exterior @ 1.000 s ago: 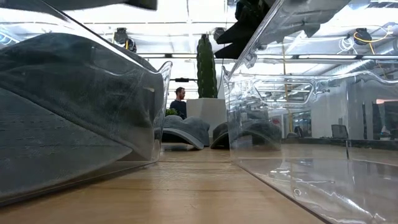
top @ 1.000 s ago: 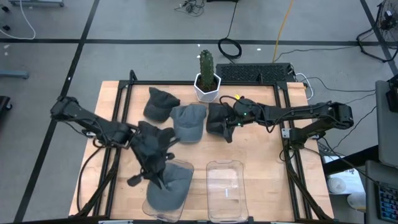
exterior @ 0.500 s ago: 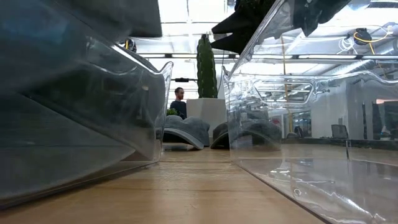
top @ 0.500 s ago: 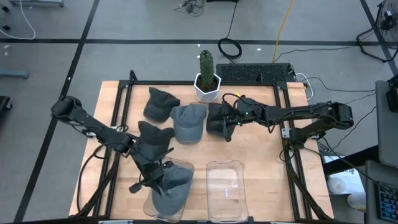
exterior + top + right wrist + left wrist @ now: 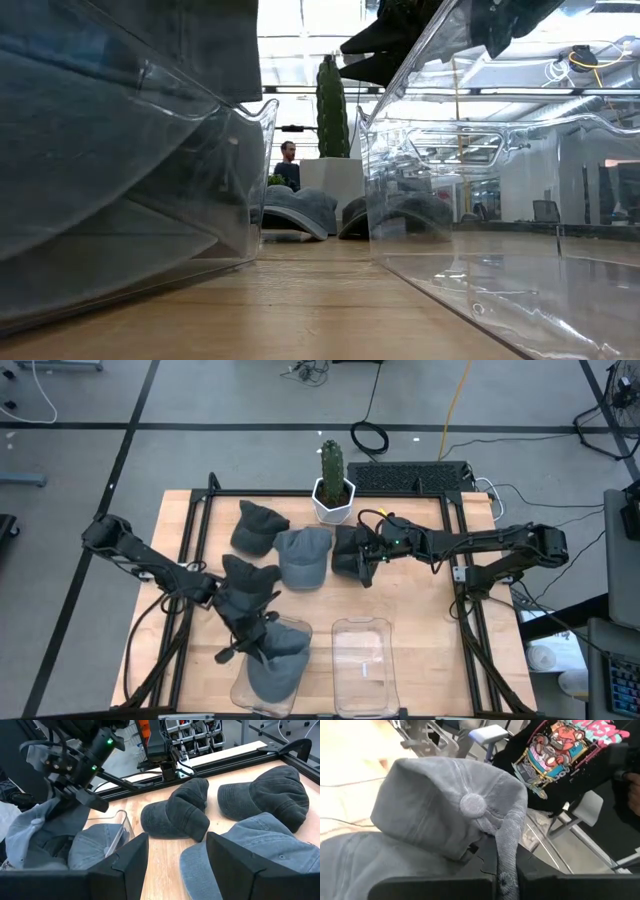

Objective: Pick & Place hat
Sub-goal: Put the bottom gray cap into the left transparent bin

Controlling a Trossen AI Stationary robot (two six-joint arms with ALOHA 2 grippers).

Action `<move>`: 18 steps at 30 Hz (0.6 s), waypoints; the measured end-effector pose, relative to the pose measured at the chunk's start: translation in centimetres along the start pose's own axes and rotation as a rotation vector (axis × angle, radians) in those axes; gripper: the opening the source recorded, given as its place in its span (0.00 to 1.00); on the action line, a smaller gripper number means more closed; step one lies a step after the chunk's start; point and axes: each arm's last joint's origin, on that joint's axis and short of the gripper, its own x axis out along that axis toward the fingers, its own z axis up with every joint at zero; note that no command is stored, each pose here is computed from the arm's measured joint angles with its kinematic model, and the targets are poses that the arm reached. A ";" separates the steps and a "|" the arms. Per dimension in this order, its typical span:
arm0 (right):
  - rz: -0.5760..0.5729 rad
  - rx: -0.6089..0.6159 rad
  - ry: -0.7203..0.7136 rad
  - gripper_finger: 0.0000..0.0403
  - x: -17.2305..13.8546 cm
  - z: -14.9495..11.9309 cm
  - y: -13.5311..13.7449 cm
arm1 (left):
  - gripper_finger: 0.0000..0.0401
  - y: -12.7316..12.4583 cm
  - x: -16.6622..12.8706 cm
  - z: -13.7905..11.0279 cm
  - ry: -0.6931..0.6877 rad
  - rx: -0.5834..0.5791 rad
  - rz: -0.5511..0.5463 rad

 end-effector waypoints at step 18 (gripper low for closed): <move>0.000 -0.019 0.001 0.46 0.0 0.0 0.0 | 0.59 2.2 -1.1 0.8 -0.106 -0.260 0.156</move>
